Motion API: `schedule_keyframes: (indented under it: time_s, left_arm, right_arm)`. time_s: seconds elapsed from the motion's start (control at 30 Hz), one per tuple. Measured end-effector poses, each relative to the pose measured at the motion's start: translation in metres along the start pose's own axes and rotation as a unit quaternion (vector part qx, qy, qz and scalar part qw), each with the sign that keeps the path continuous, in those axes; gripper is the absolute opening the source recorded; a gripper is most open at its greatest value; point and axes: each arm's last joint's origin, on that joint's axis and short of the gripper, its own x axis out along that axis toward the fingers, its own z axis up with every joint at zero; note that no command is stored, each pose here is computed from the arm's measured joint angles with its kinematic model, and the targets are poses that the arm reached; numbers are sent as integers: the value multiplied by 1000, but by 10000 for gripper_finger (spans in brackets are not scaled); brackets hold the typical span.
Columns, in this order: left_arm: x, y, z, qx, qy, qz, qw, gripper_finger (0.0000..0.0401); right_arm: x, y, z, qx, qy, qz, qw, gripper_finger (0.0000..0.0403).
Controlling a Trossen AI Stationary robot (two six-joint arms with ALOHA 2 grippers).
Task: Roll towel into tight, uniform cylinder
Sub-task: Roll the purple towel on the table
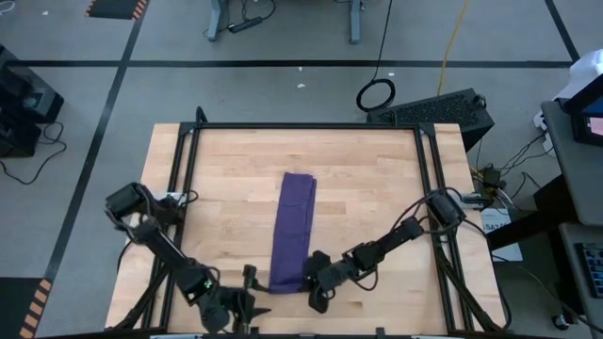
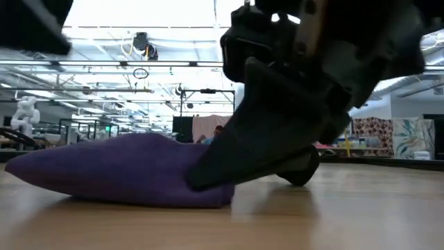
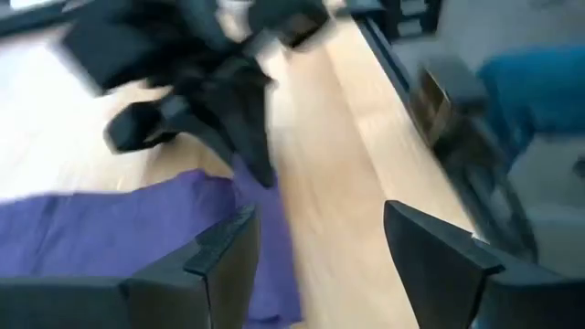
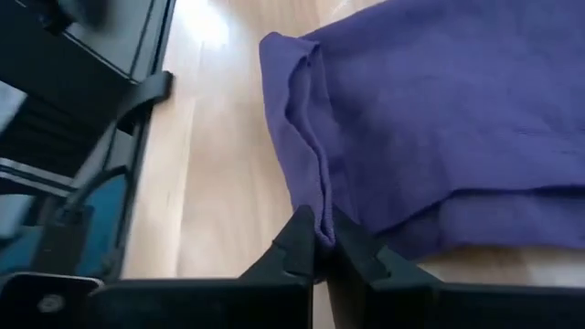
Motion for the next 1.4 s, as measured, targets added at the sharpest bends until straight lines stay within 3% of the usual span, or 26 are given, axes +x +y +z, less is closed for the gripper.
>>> schedule_keyframes:
  time_s: [0.13,0.33,0.53,0.63,0.77,0.93,1.03,1.2,1.3,1.4]
  left_arm:
    - [15,-8,-23,86,18,20,996,237]
    - [34,-8,-42,155,36,47,986,238]
    - [44,3,-44,149,48,72,985,238]
    - [49,11,-44,133,65,58,987,231]
    - [56,20,-43,71,87,27,993,182]
    - [56,19,-44,21,93,9,995,66]
    - [54,16,-45,7,94,7,995,15]
    - [54,16,-46,-59,96,16,994,17]
    - [54,18,-44,-97,99,13,990,15]
    - [54,22,-40,-130,108,-6,986,15]
  right_arm:
    - [1,-6,7,46,22,25,998,3]
    - [1,-12,14,85,40,43,995,3]
    - [1,-14,16,108,55,60,991,2]
    - [1,-14,17,114,65,69,989,4]
    - [1,-16,18,121,59,64,989,13]
    - [1,-17,19,120,54,58,990,35]
    - [-2,-16,21,90,55,56,993,55]
    - [-20,-9,22,-15,60,21,998,91]
    - [-35,7,21,-123,28,-24,992,107]
    - [-41,31,7,-230,-28,-54,971,123]
